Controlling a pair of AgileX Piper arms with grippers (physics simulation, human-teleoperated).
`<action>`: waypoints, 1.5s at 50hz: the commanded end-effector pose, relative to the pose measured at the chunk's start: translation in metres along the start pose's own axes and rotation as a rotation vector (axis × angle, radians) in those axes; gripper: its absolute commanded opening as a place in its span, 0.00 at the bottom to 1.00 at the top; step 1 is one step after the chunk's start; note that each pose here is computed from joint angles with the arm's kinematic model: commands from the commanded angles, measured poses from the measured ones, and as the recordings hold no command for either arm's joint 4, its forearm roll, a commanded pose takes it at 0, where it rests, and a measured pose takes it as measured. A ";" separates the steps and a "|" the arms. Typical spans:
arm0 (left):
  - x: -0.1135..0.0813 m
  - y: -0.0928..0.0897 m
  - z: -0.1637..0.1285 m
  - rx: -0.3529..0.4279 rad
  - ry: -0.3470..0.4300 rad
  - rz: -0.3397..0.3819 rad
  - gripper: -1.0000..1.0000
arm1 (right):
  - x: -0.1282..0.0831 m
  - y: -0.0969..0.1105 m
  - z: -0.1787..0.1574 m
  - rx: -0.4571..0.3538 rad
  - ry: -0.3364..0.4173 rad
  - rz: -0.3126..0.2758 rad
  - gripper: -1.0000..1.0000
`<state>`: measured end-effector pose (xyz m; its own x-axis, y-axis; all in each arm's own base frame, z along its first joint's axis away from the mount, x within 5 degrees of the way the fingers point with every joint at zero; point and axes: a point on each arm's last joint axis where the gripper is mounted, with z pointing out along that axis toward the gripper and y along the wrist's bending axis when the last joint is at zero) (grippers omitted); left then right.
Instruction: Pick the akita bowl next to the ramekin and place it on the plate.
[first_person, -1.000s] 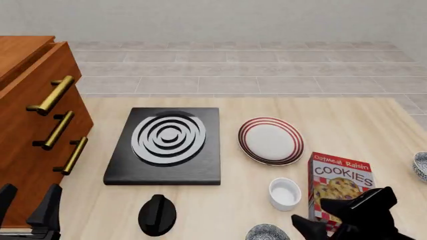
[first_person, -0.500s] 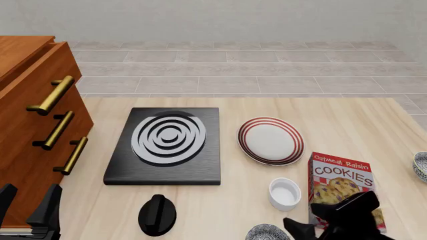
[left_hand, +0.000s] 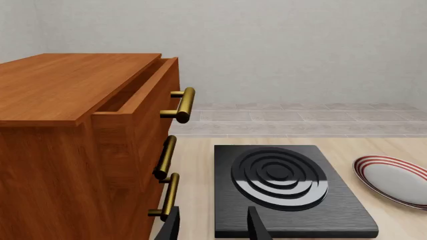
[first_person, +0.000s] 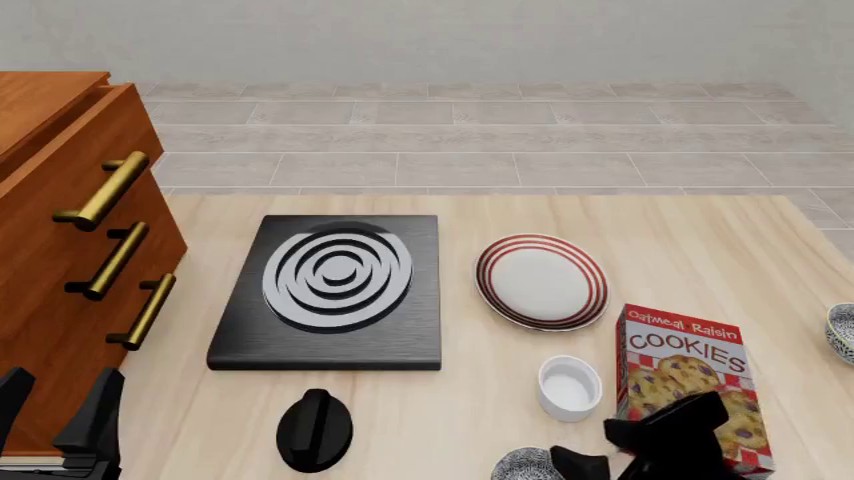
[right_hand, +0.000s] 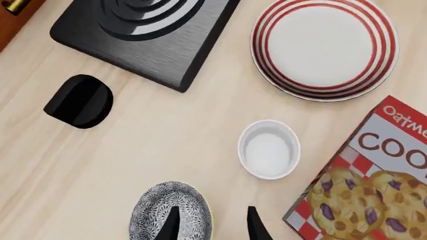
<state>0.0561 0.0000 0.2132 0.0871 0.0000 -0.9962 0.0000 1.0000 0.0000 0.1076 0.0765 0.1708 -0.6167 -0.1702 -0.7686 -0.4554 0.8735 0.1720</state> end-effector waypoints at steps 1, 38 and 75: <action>0.000 0.000 0.000 0.000 0.000 0.000 1.00 | 0.006 0.001 0.009 -0.007 0.019 0.020 1.00; 0.000 0.000 0.000 0.000 0.000 0.000 1.00 | 0.026 -0.006 0.030 0.018 0.065 0.080 1.00; 0.000 0.000 0.000 0.000 0.000 0.000 1.00 | 0.038 0.000 0.046 -0.012 0.109 0.131 1.00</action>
<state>0.0561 0.0000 0.2132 0.0871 0.0000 -0.9962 0.0000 1.0000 0.0000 0.1157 0.0895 0.1192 -0.7224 -0.1195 -0.6810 -0.3848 0.8878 0.2523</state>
